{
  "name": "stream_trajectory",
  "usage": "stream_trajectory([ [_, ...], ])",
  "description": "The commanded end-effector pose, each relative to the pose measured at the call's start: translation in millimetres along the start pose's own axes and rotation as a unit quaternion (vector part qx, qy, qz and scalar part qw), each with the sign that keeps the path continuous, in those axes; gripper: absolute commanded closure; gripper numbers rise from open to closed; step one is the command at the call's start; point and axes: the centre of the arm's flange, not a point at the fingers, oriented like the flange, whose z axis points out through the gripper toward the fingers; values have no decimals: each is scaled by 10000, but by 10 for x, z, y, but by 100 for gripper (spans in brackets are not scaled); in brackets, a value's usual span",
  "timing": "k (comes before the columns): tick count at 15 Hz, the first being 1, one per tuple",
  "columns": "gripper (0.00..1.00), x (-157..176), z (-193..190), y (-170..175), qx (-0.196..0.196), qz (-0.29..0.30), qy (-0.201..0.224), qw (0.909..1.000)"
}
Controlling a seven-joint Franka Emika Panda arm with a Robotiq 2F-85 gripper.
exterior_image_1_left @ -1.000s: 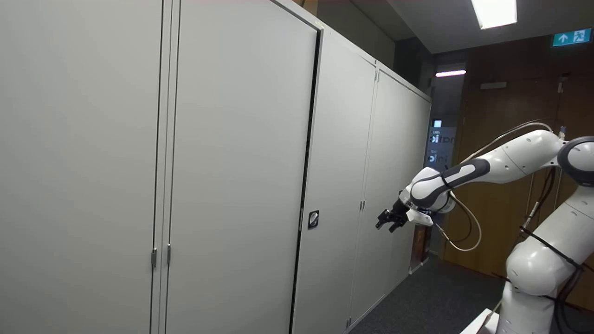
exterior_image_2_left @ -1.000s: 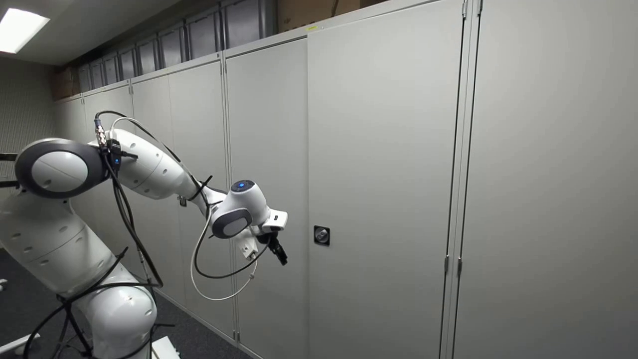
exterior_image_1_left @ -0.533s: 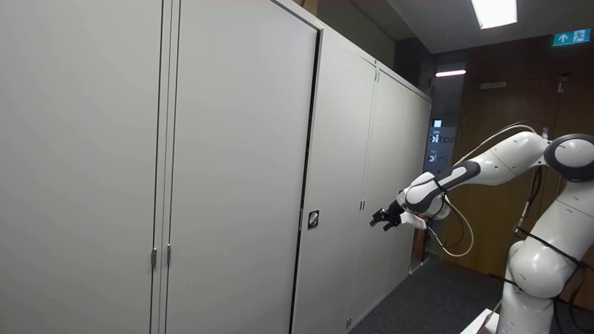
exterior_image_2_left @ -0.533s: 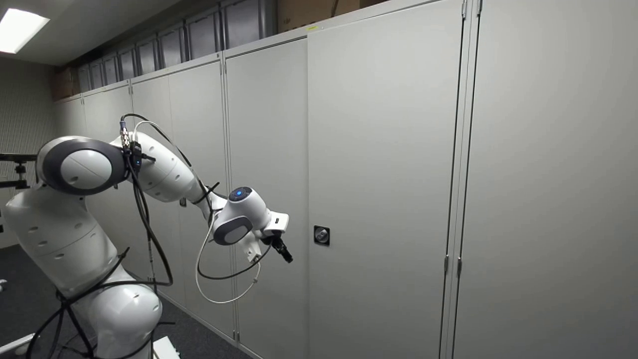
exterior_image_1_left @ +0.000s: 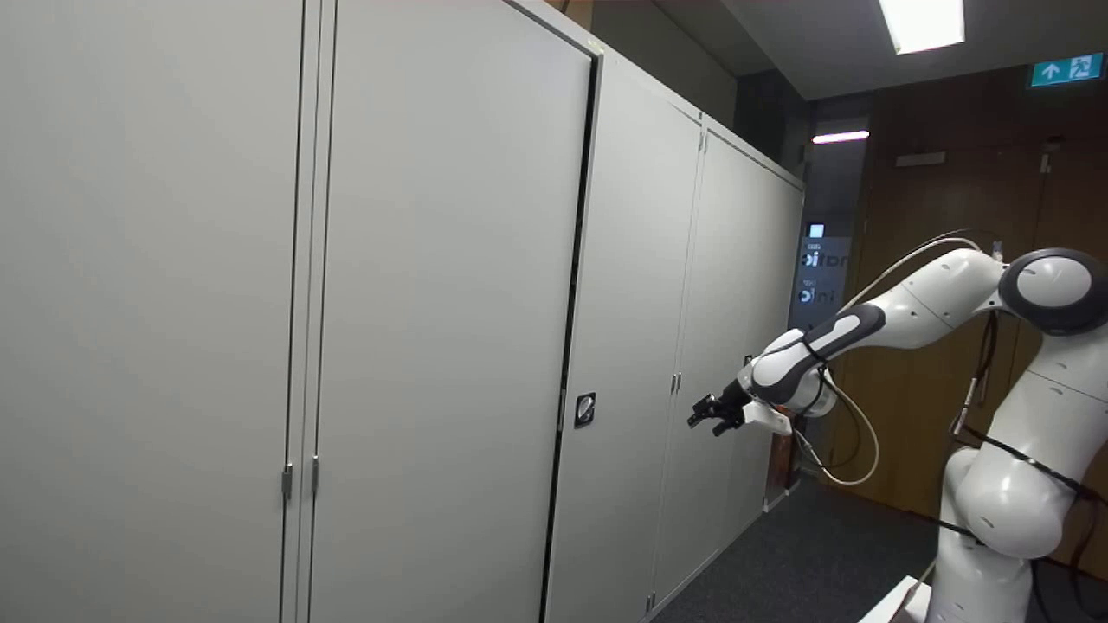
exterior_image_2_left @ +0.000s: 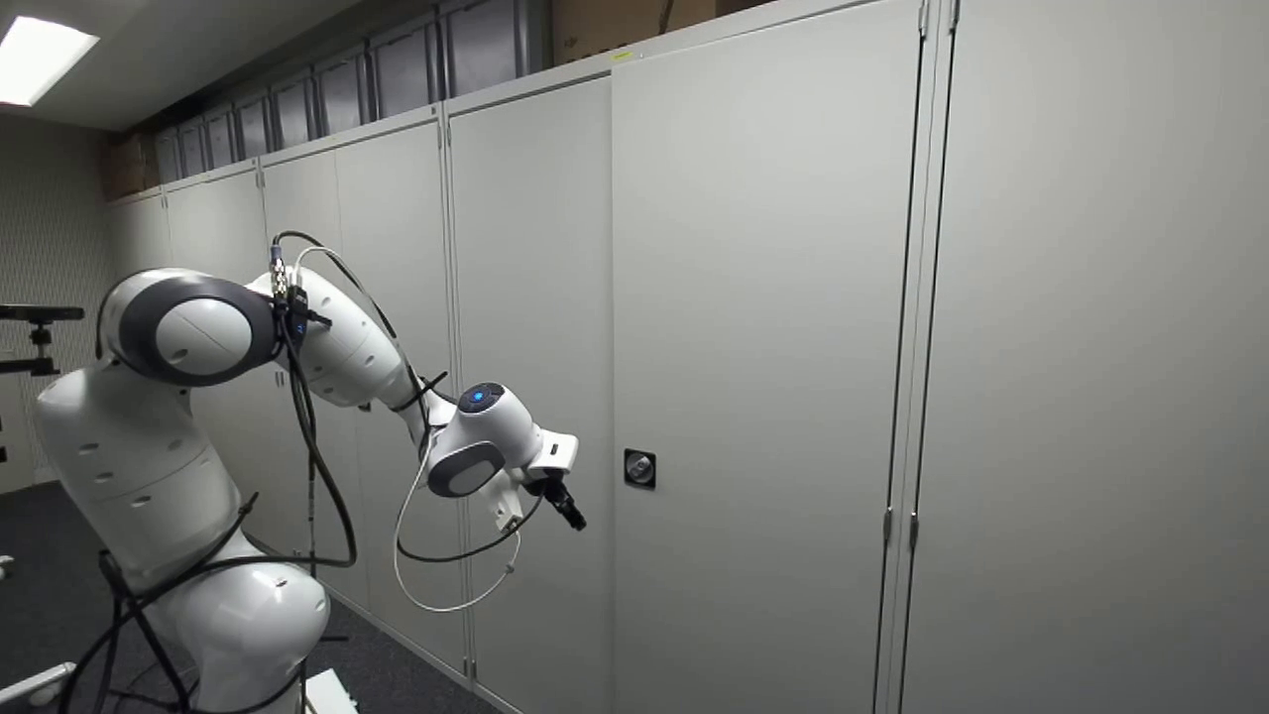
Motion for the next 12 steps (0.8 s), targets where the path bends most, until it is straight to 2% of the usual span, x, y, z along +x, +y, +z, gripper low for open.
stream_trajectory([
  [1, 0, -6, 13, 8, -12, 4, -15, 10000],
  [8, 0, -8, 17, 9, -16, 3, -20, 10000],
  [12, 0, 70, 102, 8, -3, 52, 439, 9990],
])
